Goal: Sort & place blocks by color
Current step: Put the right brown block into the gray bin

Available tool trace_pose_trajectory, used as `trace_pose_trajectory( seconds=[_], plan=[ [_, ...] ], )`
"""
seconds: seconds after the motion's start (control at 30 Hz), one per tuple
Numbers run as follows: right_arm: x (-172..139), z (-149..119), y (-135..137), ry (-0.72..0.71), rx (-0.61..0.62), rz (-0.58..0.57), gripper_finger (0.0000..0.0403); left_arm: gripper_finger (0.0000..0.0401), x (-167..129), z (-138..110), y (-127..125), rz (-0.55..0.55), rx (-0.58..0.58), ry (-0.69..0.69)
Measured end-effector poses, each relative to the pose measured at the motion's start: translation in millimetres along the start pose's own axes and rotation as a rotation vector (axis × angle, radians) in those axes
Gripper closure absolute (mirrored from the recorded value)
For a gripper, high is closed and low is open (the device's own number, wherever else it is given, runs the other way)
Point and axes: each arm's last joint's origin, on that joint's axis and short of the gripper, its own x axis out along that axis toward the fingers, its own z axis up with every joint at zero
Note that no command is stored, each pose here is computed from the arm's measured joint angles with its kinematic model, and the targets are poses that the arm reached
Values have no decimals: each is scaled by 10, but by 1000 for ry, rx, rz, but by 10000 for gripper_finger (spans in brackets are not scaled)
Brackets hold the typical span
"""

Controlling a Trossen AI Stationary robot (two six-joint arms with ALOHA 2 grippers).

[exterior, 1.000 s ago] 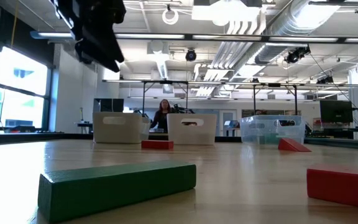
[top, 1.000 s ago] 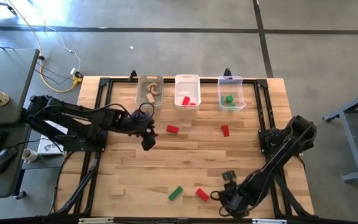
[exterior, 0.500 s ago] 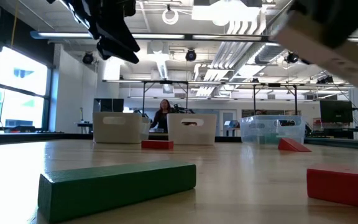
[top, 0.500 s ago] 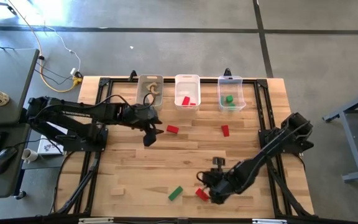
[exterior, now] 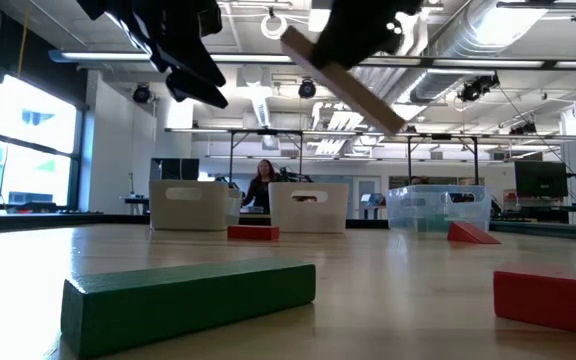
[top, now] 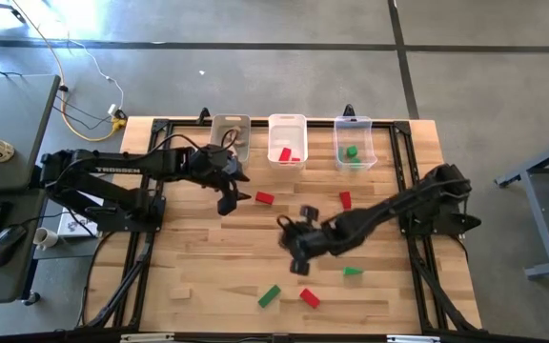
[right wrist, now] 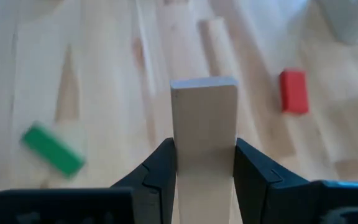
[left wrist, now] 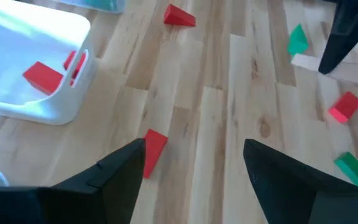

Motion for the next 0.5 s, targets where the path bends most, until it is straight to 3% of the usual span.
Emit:
trace_pose_trajectory(
  seconds=[0.5],
  plan=[
    [169, 363, -484, -155, 70, -39, 304, 139, -19, 11, 166, 29, 99, -5]
  ],
)
